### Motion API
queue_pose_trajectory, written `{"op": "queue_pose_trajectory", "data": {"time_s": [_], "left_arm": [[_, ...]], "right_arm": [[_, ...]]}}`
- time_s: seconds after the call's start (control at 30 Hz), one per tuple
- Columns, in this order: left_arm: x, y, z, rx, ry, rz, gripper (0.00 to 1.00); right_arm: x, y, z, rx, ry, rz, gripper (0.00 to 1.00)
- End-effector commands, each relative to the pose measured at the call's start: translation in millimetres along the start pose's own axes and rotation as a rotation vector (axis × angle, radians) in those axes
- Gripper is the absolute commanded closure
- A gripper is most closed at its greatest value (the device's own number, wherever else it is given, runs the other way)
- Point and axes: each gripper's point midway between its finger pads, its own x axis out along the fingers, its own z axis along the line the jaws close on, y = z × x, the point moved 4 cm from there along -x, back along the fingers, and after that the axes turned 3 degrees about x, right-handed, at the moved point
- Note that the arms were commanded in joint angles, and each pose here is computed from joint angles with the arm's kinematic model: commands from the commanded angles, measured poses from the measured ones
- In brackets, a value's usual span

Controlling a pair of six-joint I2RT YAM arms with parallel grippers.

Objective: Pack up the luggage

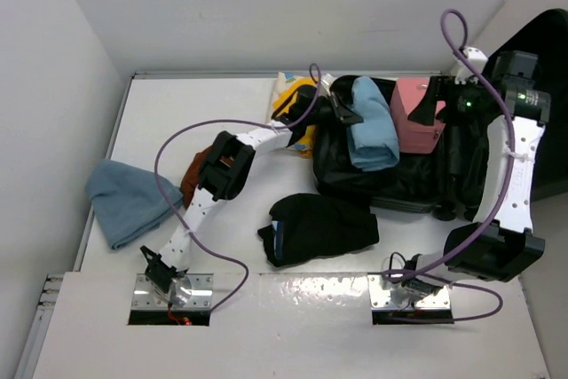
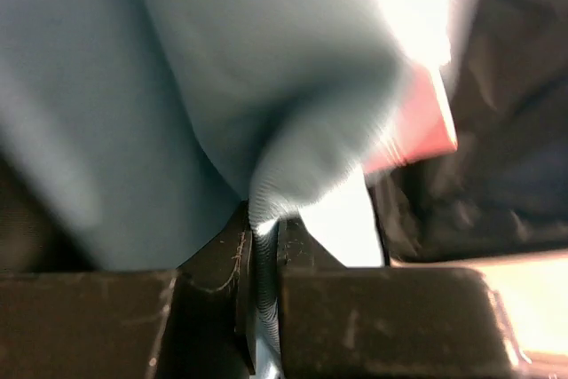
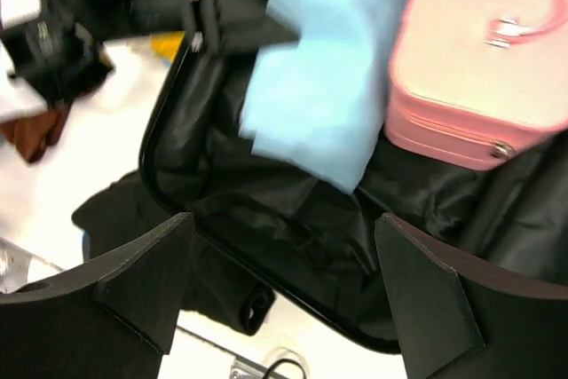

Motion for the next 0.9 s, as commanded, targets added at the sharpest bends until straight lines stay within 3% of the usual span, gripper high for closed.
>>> {"op": "queue_pose_trajectory", "data": {"time_s": [0.0, 0.03, 0.07, 0.13, 0.17, 0.2, 0.4, 0.5, 0.57, 0.63, 0.77, 0.87], "left_arm": [[-31, -84, -8, 0.143, -0.16, -0.208, 0.95], [-32, -90, -13, 0.176, -0.174, -0.219, 0.95], [-34, -90, -8, 0.185, -0.235, -0.203, 0.86], [-37, -97, -20, 0.263, -0.23, -0.205, 0.51], [-43, -104, -27, 0.268, -0.211, -0.204, 0.14], [-43, -101, -29, 0.277, -0.196, -0.184, 0.0], [-85, -116, -108, 0.417, -0.006, -0.206, 0.0], [-117, -136, -141, 0.503, -0.042, -0.282, 0.0], [-143, -159, -141, 0.531, -0.103, -0.344, 0.0], [-165, -168, -133, 0.54, -0.214, -0.357, 0.0], [-216, -196, -72, 0.562, -0.556, -0.411, 0.0], [-238, -188, -12, 0.548, -0.837, -0.34, 0.0]], "right_arm": [[12, -3, 20, -0.098, -0.031, -0.011, 0.18], [16, -1, 20, -0.125, -0.02, 0.002, 0.18], [22, 2, 27, -0.149, -0.037, 0.017, 0.18], [38, 12, 30, -0.173, -0.022, 0.056, 0.19], [44, 11, 35, -0.2, -0.028, 0.049, 0.19], [53, 20, 36, -0.21, -0.015, 0.079, 0.2], [105, 34, 32, -0.287, 0.124, 0.082, 0.35], [134, 31, 32, -0.283, 0.171, 0.033, 0.36], [148, 27, 39, -0.285, 0.173, 0.004, 0.36], [170, 29, 42, -0.28, 0.197, 0.002, 0.36], [215, 44, 53, -0.328, 0.193, 0.08, 0.39], [244, 66, 58, -0.348, 0.187, 0.185, 0.39]]}}
